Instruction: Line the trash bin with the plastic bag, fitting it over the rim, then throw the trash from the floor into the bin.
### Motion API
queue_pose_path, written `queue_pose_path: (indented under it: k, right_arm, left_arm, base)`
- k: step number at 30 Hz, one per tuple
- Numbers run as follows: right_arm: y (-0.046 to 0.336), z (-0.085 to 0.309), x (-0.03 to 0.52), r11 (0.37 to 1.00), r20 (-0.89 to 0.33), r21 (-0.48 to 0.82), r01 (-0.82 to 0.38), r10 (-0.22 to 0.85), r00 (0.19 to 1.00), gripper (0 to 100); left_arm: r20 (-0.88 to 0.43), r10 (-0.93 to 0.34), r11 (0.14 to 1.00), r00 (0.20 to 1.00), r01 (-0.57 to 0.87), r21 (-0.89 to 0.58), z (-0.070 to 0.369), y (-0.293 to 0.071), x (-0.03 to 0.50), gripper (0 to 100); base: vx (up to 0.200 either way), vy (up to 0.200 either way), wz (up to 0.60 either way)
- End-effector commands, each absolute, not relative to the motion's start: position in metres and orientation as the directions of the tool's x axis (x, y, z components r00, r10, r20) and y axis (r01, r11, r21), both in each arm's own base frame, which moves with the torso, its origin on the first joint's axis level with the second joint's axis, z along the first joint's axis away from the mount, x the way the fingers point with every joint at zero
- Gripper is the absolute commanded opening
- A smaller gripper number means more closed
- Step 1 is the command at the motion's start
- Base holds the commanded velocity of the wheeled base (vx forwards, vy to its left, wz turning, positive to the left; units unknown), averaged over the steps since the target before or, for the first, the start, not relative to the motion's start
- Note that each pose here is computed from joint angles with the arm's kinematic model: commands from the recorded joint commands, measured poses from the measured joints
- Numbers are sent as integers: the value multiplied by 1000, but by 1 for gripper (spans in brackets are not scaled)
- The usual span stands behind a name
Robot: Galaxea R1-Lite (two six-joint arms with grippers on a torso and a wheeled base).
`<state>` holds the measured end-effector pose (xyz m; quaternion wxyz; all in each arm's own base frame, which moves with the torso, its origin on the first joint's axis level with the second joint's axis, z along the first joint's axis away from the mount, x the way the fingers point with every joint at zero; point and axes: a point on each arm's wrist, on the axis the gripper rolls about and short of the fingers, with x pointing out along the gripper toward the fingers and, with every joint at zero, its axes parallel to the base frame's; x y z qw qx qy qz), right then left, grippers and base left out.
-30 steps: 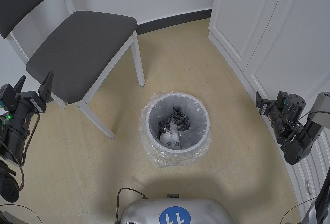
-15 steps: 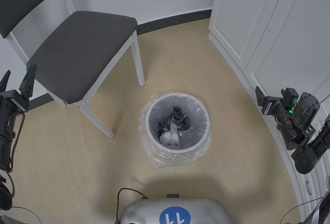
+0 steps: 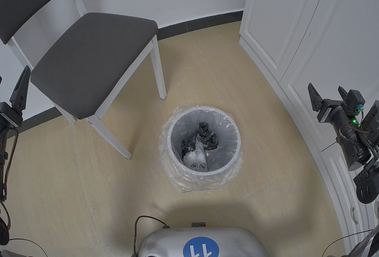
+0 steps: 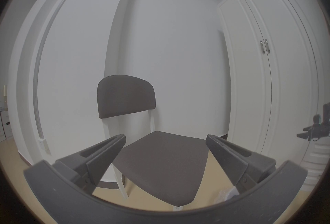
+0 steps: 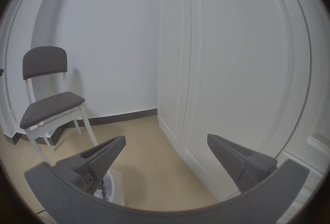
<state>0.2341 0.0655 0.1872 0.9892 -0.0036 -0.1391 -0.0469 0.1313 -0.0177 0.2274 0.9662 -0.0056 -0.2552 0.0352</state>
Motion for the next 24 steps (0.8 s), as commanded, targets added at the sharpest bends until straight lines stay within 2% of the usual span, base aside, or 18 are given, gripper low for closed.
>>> queue_pose_path:
  k: [1,9,24]
  right_arm:
    - [60,203,217,995,344,15,98,-97,934,100]
    - [55,196,200,995,317,-6,101,-94,944,100]
    - [41,206,155,993,387,5,116,-109,916,100]
  left_arm:
    - [522,75,997,850,-68,-32,236,-15,118,100]
    - [448,68,998,891,-69,-12,235,-11,93,100]
    - [439,65,998,896,-68,-9,232,-3,44,100]
  base:
    - [0,0,0]
    - [0,0,0]
    - [0,0,0]
